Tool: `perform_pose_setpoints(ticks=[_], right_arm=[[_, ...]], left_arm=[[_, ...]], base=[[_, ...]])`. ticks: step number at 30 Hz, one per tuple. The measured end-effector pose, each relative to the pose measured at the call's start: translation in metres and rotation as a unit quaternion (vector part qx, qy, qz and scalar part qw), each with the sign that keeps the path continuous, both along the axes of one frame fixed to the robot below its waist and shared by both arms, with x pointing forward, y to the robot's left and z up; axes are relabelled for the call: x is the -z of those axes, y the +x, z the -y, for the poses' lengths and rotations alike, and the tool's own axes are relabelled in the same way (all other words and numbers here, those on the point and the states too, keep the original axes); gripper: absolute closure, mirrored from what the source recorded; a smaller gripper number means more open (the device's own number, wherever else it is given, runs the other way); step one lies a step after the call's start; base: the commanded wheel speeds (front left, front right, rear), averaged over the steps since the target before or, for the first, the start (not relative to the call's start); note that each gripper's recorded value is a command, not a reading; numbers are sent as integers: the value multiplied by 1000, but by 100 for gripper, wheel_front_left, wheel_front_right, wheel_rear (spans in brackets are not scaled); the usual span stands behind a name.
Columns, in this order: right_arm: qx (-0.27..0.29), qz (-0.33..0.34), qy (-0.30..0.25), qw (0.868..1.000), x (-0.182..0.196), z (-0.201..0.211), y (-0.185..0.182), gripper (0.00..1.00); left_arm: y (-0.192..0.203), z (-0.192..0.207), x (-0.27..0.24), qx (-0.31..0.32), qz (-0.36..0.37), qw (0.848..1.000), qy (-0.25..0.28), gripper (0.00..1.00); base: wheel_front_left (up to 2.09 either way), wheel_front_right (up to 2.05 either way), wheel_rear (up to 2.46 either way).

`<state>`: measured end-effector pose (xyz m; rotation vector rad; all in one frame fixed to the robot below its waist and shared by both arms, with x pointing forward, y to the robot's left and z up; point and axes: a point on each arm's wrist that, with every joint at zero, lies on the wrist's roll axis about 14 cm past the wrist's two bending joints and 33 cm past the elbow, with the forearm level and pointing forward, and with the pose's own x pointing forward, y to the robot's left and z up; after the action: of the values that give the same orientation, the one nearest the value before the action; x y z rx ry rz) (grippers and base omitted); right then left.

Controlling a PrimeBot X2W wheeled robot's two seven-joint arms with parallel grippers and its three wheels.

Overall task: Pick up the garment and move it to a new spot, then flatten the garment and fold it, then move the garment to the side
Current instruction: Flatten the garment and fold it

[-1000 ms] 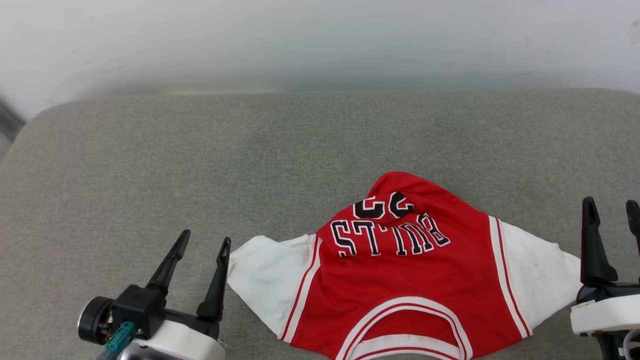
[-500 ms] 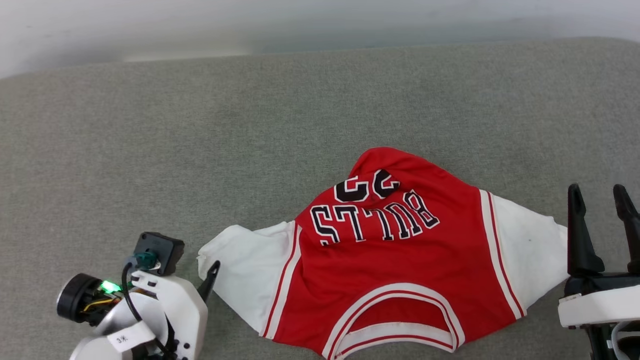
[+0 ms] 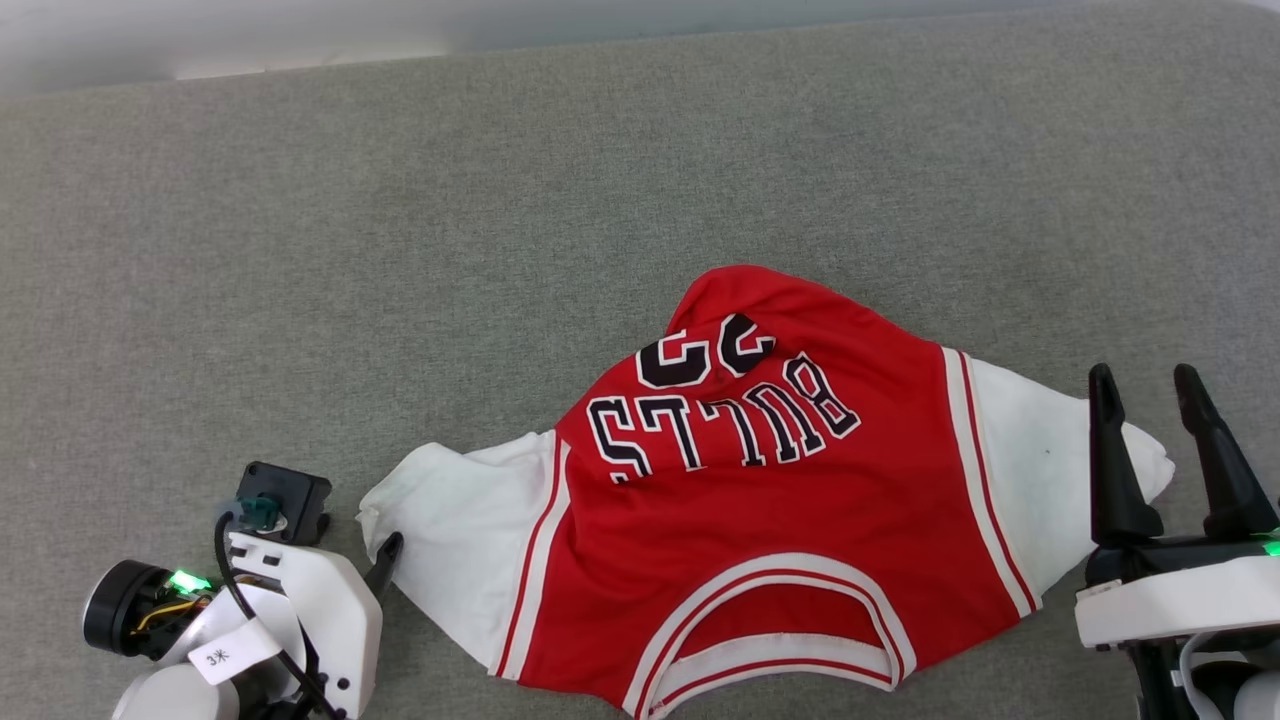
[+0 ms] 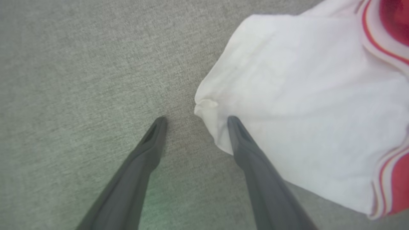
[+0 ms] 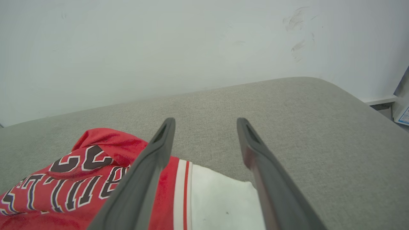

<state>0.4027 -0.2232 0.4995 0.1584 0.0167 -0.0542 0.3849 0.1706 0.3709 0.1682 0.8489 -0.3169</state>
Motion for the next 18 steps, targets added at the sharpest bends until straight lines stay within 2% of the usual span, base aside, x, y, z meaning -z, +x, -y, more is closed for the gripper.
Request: perform_pose_setpoints(ticks=[2, 3, 6, 9, 18], right_arm=[[-1, -4, 1, 1000, 3, -1, 0, 0], [-2, -7, 1, 1000, 4, -2, 0, 0], [-4, -11, 3, 1000, 7, -4, 0, 0], [-6, -14, -2, 1000, 7, -5, -1, 0], [-56, -80, -49, 994, 19, -13, -12, 0]], left_arm=[[-2, 4, 5, 6, -12, 1000, -9, 78], [-3, 5, 7, 6, -17, 1000, -14, 100], [-3, 8, 7, 6, -16, 1000, -24, 100], [-5, 11, 6, -24, -12, 998, -55, 100], [-11, -21, -32, -72, 54, 995, -53, 100]], base=[[0, 0, 0], [0, 0, 0], [0, 0, 0], [0, 0, 0], [0, 0, 0]])
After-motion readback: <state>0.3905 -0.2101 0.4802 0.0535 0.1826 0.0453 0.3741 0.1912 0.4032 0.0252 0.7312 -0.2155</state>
